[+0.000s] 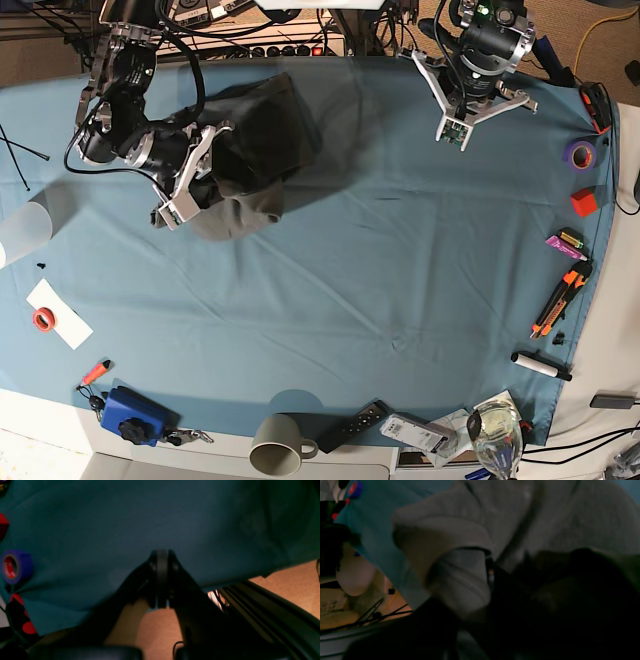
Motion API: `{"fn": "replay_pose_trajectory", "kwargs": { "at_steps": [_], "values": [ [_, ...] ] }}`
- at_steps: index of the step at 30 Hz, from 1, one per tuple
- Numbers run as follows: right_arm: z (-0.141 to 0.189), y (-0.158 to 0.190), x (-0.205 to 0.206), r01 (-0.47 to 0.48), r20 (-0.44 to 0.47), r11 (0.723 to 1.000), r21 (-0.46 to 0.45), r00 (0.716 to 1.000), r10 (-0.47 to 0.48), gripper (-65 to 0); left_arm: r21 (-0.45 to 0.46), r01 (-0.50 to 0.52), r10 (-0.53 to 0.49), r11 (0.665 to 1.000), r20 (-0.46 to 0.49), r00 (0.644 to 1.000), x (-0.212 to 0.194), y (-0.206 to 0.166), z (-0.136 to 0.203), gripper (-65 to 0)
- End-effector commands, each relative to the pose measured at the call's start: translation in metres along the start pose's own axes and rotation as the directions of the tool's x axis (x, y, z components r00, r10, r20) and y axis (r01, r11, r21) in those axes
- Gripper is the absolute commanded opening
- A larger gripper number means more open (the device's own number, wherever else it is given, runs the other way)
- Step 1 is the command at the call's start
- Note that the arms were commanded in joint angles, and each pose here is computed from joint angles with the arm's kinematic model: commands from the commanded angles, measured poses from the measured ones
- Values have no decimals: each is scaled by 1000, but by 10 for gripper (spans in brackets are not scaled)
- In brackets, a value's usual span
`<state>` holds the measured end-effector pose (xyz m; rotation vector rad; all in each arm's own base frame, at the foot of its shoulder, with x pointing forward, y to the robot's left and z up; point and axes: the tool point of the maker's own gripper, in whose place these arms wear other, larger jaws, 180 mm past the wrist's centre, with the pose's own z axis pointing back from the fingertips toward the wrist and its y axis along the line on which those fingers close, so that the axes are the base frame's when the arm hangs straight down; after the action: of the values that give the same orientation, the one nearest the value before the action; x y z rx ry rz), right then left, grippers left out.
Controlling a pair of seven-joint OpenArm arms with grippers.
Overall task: Fold the T-shirt properly
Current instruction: 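Fold the held end over the bundle with the right gripper and release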
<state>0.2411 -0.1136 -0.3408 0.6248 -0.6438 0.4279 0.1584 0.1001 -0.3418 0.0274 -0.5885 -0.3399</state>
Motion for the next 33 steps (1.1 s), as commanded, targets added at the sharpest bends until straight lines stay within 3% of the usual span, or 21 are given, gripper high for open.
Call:
{"fn": "replay_pose_trajectory", "kwargs": {
  "at_steps": [1,2,5,7,9,12,22,24,26,29,33],
  "values": [
    [5,2,12,-26,38,1000,2,999,25,-650,7,-4,3,1000,36,999,7,2,4,-650],
    [5,2,11,-24,36,1000,3,999,24,-650,6,-4,3,1000,40,999,8,1,4,-650],
    [5,7,7,-9,42,1000,28,999,7,-500,7,-4,3,1000,43,999,9,1,4,-650],
    [5,16,7,6,62,998,67,998,-10,-445,7,-3,3,1000,42,999,8,1,4,-650],
    [9,29,15,7,112,992,130,993,-22,-444,7,-3,3,1000,42,999,8,2,4,-650],
    [21,52,39,-66,197,982,175,980,31,-445,7,-4,3,1000,42,999,8,1,4,-650],
    [68,111,46,-294,246,953,71,931,269,-445,-6,-6,7,1000,14,1000,-3,-3,6,-650],
    [72,106,38,-265,225,963,51,942,247,-445,-5,-7,7,1000,15,1000,-3,-3,6,-650],
    [79,98,37,-244,231,970,20,945,233,-445,-5,-7,7,1000,16,1000,-3,-3,6,-650],
    [91,64,37,-227,188,963,-144,949,252,-446,-5,-7,7,1000,15,1000,-3,-3,6,-650],
    [119,21,63,-216,235,896,-389,917,323,-511,-8,-8,8,1000,14,1000,-3,-4,6,-650]
  ]
}}
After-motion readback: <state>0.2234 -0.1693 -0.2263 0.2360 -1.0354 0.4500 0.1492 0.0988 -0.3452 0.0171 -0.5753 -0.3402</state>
